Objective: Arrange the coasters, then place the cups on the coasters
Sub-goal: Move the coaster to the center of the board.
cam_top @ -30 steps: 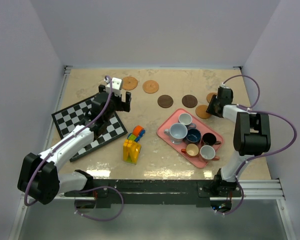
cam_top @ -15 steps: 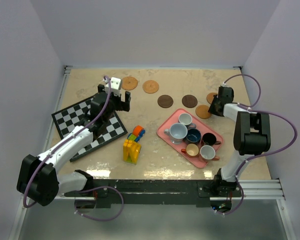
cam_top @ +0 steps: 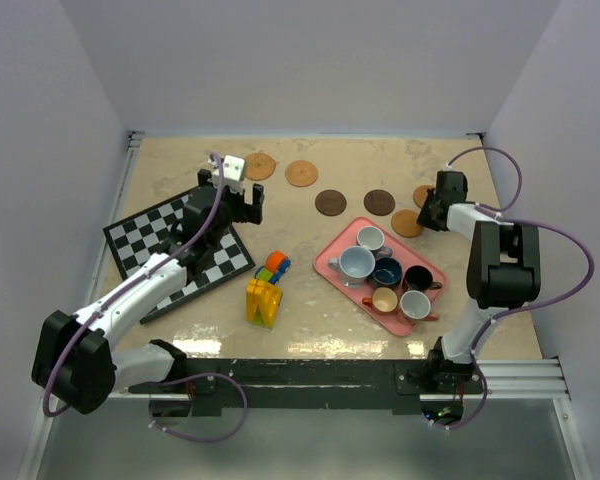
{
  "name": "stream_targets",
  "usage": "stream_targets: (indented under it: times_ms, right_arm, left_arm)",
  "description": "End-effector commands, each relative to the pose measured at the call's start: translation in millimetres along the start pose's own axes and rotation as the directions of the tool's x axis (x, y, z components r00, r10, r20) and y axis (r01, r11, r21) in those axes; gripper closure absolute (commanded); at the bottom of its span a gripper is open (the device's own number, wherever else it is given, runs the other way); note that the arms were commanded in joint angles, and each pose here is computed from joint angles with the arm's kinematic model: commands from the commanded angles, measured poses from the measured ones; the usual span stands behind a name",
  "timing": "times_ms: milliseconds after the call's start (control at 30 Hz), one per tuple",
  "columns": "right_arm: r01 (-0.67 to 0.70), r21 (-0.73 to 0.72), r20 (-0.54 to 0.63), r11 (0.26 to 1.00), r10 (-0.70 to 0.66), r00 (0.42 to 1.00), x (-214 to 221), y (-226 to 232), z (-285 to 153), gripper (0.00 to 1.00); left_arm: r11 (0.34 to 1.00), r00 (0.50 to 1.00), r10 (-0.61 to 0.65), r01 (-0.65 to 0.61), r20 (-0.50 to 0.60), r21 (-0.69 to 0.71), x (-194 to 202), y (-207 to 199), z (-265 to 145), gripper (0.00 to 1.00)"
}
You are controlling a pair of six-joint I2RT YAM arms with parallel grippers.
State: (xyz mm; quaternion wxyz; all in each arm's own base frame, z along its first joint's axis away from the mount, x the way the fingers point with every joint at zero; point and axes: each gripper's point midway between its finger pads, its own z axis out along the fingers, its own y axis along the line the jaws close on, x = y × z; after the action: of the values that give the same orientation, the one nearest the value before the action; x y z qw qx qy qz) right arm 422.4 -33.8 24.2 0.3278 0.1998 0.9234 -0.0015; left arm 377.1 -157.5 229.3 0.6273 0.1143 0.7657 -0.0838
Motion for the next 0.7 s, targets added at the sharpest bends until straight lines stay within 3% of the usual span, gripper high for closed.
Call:
stream_targets:
  times_ms: [0,667]
  right_arm:
    - [0.027,0.165,-0.181,0.986,0.004,0.983,53,-41,3,0.83]
    - [-0.013,0.261,-0.175,0.965,0.06,0.983,54,-63,2,0.84]
  left_arm:
    - [1.0,0.997,-0.014,0.014,0.07,-0.001,-20,-4,-6,0.04]
    - [1.0,0.997,0.017,-0.017,0.08,0.001,-21,-16,-11,0.03]
